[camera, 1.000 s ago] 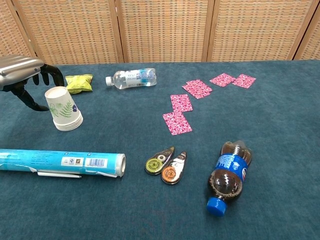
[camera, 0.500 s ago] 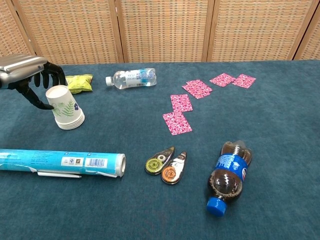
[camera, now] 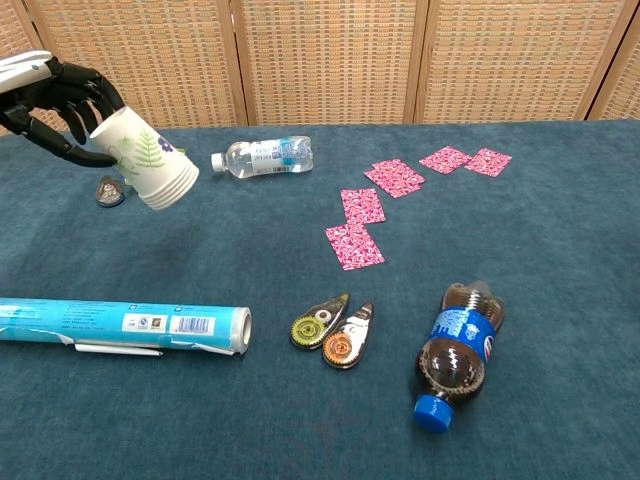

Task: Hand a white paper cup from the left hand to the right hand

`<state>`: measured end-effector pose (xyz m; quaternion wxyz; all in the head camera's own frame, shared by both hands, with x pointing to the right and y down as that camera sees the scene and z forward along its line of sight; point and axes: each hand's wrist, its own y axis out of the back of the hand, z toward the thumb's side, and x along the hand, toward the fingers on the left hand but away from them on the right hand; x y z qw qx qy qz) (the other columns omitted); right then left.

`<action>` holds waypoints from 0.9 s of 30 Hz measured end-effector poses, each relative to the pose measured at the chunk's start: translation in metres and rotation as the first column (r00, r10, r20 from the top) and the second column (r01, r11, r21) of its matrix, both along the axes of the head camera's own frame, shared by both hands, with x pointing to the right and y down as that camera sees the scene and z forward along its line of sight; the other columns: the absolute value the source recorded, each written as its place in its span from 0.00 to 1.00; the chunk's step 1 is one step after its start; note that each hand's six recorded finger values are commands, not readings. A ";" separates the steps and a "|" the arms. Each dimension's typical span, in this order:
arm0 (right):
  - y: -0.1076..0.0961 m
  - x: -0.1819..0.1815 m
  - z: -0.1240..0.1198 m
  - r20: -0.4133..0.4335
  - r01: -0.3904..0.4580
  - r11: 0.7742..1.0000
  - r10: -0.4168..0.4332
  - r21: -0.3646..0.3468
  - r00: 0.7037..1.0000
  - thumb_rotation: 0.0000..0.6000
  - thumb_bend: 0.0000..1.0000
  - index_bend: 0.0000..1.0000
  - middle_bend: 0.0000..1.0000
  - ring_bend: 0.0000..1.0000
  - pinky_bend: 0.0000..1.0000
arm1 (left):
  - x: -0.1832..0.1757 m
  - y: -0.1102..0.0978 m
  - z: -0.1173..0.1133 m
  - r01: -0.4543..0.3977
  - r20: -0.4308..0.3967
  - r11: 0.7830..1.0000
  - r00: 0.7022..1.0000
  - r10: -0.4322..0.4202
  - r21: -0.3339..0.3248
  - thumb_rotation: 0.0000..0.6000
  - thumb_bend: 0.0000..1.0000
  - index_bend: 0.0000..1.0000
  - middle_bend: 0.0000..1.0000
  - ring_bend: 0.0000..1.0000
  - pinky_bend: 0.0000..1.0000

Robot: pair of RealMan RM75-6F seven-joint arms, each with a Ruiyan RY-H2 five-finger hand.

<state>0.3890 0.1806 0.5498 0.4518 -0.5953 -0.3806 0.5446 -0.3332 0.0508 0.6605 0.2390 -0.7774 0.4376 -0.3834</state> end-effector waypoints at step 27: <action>-0.089 -0.077 0.006 0.085 0.546 0.776 -0.596 0.317 0.798 1.00 0.11 0.36 0.23 0.12 0.09 | 0.183 0.000 0.047 -0.109 -0.644 0.801 0.662 -0.384 -0.589 1.00 0.19 0.49 0.49 0.47 0.45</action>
